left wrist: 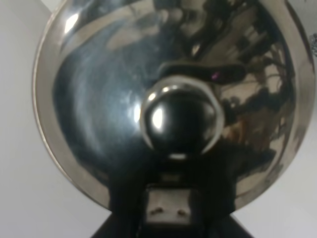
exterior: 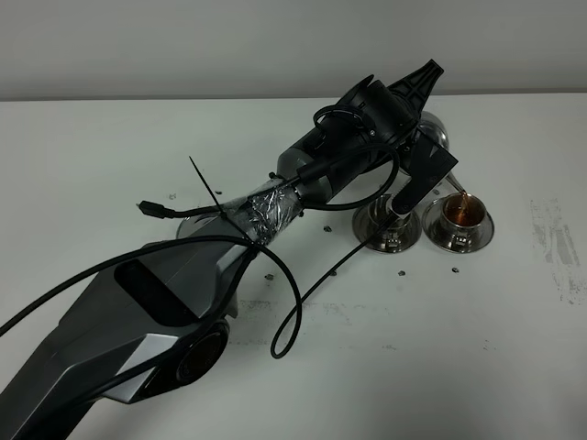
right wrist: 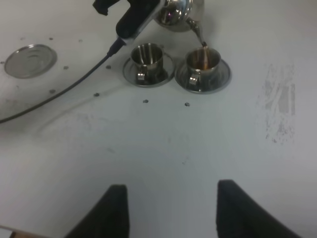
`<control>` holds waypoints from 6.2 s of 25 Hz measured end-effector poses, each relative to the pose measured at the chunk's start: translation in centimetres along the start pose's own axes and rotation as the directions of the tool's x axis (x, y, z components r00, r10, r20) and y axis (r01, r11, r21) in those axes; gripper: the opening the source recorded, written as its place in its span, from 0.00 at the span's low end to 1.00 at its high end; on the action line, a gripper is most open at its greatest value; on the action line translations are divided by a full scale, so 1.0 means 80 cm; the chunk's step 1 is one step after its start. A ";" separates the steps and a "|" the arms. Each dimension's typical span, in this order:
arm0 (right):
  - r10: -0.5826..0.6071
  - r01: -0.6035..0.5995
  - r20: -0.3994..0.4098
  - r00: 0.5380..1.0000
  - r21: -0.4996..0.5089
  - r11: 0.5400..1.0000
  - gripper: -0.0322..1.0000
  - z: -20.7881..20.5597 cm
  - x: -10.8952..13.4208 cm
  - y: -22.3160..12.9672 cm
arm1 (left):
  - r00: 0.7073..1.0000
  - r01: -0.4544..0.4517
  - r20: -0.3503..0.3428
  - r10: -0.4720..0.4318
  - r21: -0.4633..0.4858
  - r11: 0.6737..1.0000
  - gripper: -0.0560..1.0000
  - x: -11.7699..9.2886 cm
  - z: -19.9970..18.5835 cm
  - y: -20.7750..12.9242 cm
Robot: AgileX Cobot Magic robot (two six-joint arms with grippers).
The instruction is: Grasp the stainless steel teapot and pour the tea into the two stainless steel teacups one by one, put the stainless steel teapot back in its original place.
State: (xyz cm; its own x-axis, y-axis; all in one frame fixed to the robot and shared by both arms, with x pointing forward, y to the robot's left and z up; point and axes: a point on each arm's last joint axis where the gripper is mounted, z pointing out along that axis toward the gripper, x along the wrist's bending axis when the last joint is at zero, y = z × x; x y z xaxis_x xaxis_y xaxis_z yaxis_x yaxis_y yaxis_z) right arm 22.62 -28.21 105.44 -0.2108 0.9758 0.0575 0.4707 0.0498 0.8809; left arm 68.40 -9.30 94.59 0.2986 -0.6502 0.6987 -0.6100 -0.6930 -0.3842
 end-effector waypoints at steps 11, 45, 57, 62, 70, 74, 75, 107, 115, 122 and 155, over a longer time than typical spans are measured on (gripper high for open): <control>0.000 0.000 0.000 1.000 -0.001 1.000 0.42 0.000 0.000 0.000 | 0.997 -0.074 -0.026 0.074 0.003 0.997 0.28 0.003 0.000 0.000; 0.000 0.000 0.000 1.000 -0.002 1.000 0.42 0.000 0.000 0.000 | 0.976 -0.203 -0.074 0.204 0.018 0.979 0.28 0.012 -0.004 -0.002; 0.000 0.000 0.000 1.000 -0.002 1.000 0.42 0.000 0.000 0.000 | 0.991 -0.126 -0.054 0.126 0.007 0.992 0.28 0.010 -0.006 -0.003; 0.000 0.000 0.000 1.000 -0.002 1.000 0.42 0.000 0.000 0.000 | 1.000 -0.024 -0.021 0.023 -0.006 1.000 0.28 0.006 -0.005 -0.002; 0.000 0.000 0.000 1.000 -0.002 1.000 0.42 0.000 0.000 0.000 | 0.993 0.114 0.037 -0.114 -0.006 0.993 0.28 -0.001 -0.004 -0.006; 0.000 0.000 0.000 1.000 -0.002 1.000 0.42 0.000 0.000 0.000 | 0.984 0.169 0.052 -0.169 -0.011 0.985 0.28 -0.004 -0.004 -0.014; 0.000 0.000 0.000 1.000 -0.002 1.000 0.42 0.000 0.000 0.000 | 0.981 0.186 0.054 -0.185 -0.017 0.982 0.28 -0.003 -0.006 -0.017; 0.011 -0.011 -0.021 1.000 -0.007 1.000 0.42 0.000 0.002 0.001 | 0.531 0.803 0.468 -0.706 -0.013 0.595 0.28 -0.014 -0.172 0.055; 0.011 -0.011 -0.022 1.000 -0.007 1.000 0.42 0.000 0.003 0.001 | 0.467 0.830 0.544 -0.697 0.003 0.558 0.28 -0.029 -0.154 0.091; 0.011 -0.011 -0.022 1.000 -0.007 1.000 0.42 0.000 0.003 0.001 | 0.437 0.845 0.547 -0.714 0.023 0.535 0.28 -0.049 -0.122 0.111; 0.011 -0.011 -0.022 1.000 -0.007 1.000 0.42 0.000 0.003 0.001 | 0.772 0.609 0.275 -0.573 -0.060 0.791 0.28 -0.047 -0.125 -0.110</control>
State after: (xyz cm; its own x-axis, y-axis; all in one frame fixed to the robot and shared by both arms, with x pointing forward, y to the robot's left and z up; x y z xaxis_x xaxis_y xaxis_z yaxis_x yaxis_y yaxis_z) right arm 22.61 -28.01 105.52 -0.2247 0.9713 0.0779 0.4667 0.0371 0.8836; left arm 65.31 2.40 101.37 0.7820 -0.1904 0.5936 -0.3446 -0.9255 0.1572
